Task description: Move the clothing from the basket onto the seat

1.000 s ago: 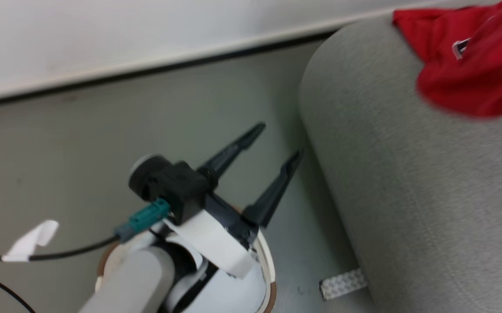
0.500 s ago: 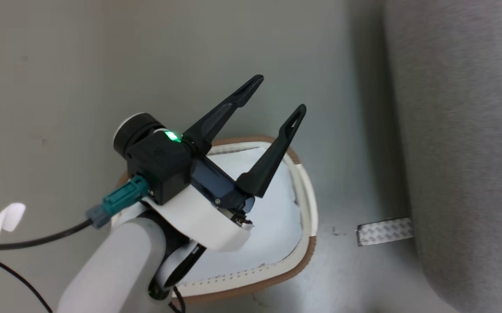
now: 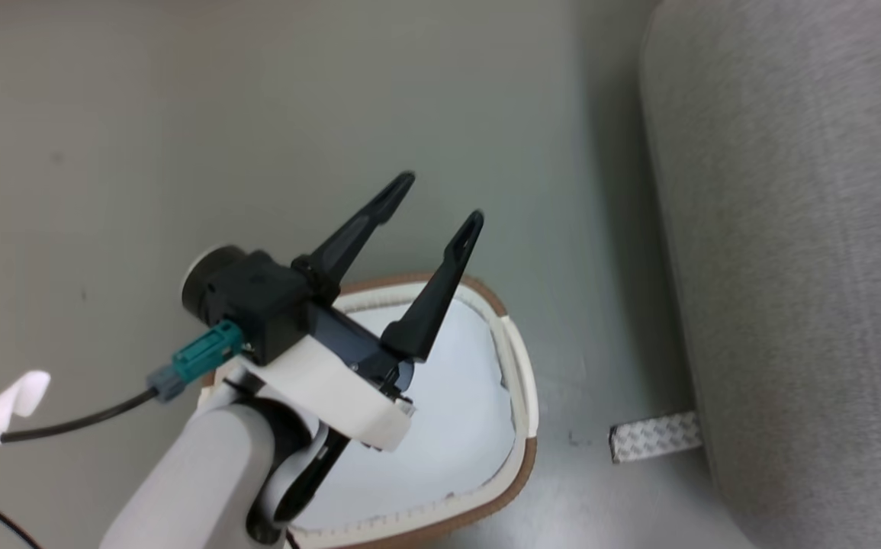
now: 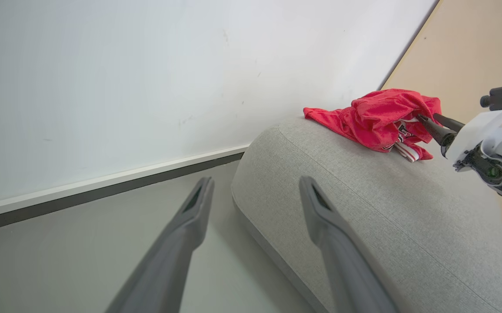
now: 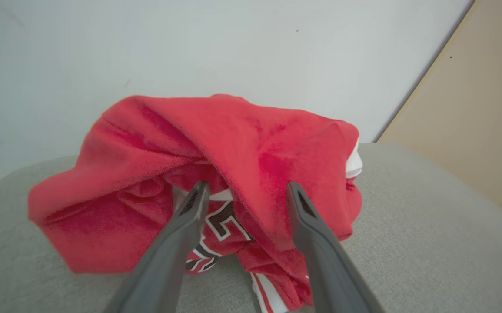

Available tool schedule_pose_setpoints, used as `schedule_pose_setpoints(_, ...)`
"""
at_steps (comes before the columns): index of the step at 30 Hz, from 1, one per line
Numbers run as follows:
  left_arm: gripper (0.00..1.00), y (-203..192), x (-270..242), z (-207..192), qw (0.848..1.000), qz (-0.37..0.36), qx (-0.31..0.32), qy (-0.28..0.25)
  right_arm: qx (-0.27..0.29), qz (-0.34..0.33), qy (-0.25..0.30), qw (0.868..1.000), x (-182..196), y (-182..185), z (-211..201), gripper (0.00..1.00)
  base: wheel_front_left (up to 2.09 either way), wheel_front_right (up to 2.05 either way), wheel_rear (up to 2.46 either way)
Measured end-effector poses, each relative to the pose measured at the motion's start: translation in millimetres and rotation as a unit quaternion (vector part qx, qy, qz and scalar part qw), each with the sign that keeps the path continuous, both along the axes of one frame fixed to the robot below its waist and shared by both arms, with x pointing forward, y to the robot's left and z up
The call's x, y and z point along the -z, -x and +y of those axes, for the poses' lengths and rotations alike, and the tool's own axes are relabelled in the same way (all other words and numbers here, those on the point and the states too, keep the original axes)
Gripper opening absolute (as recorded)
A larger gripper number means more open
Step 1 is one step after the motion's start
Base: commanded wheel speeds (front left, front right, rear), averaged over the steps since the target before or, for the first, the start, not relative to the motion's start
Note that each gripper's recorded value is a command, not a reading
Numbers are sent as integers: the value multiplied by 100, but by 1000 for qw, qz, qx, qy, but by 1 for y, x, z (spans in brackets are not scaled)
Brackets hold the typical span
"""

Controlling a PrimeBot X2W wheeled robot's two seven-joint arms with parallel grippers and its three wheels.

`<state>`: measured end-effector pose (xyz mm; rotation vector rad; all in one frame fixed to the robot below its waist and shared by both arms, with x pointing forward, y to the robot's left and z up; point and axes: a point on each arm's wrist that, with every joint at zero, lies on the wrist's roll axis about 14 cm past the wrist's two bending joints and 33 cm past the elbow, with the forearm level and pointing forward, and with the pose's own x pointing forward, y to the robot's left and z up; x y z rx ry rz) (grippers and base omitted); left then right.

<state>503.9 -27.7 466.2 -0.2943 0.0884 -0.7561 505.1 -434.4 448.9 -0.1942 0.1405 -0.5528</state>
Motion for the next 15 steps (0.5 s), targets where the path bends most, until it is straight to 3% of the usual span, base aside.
schedule_pose_setpoints(9, 100, 24, -29, 27, 998, -9, -61, -5, -69, -46, 49, 995, -58, 47, 31, 100, 0, 0, 0)
schedule_pose_setpoints(15, 100, 46, -39, 70, 989, -14, -143, -19, -128, -106, 54, 985, -93, 77, 85, 100, 0, 0, 0)
